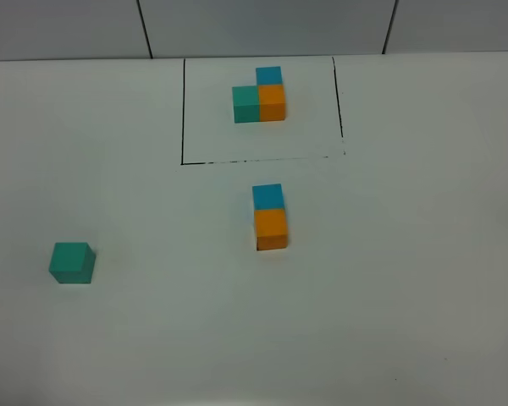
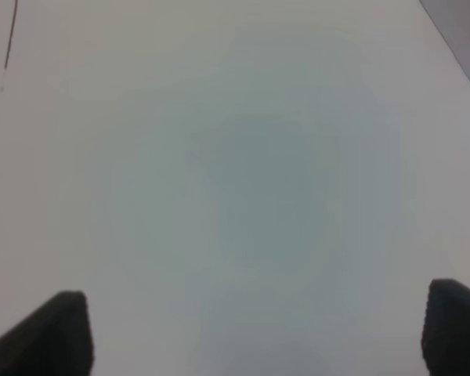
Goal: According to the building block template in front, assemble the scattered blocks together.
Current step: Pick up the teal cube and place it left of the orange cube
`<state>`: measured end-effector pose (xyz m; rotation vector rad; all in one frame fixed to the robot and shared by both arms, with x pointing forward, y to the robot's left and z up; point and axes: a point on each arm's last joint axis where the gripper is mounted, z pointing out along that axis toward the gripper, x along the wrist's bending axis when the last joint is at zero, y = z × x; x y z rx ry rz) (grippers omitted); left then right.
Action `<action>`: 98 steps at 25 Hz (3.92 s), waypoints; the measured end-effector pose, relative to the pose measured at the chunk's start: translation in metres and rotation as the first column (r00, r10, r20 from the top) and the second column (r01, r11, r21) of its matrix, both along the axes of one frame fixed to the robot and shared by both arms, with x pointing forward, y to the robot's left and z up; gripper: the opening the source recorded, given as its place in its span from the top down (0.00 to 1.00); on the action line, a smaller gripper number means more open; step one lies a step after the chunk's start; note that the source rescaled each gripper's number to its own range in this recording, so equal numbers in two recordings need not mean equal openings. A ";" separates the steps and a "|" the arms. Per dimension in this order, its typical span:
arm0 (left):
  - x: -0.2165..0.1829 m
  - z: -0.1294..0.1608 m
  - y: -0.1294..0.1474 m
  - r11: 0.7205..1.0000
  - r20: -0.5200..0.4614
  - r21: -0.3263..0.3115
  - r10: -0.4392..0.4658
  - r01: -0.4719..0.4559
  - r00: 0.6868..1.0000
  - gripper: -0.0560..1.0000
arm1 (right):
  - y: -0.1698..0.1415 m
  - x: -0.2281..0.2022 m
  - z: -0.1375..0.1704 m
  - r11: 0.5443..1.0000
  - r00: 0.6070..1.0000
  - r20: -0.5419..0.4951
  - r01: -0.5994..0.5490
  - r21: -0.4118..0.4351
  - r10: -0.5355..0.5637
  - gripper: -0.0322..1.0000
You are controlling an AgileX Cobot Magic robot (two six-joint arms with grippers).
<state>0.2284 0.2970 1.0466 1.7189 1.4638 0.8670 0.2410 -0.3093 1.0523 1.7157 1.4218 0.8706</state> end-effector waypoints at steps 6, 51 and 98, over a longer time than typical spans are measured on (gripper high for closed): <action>0.000 0.000 0.000 1.000 0.000 0.000 0.000 0.000 1.000 0.12 | 0.000 0.000 0.000 1.000 1.000 -0.002 -0.010 -0.016 0.009 0.26; 0.000 0.000 0.000 1.000 0.000 0.000 0.000 0.000 1.000 0.12 | 0.008 0.001 0.000 0.988 0.990 -0.011 -0.144 -0.064 0.144 0.27; 0.279 -0.056 -0.051 0.987 -0.841 0.152 0.158 -0.054 0.517 0.12 | 0.008 0.001 0.000 0.988 0.990 -0.011 -0.144 -0.064 0.144 0.27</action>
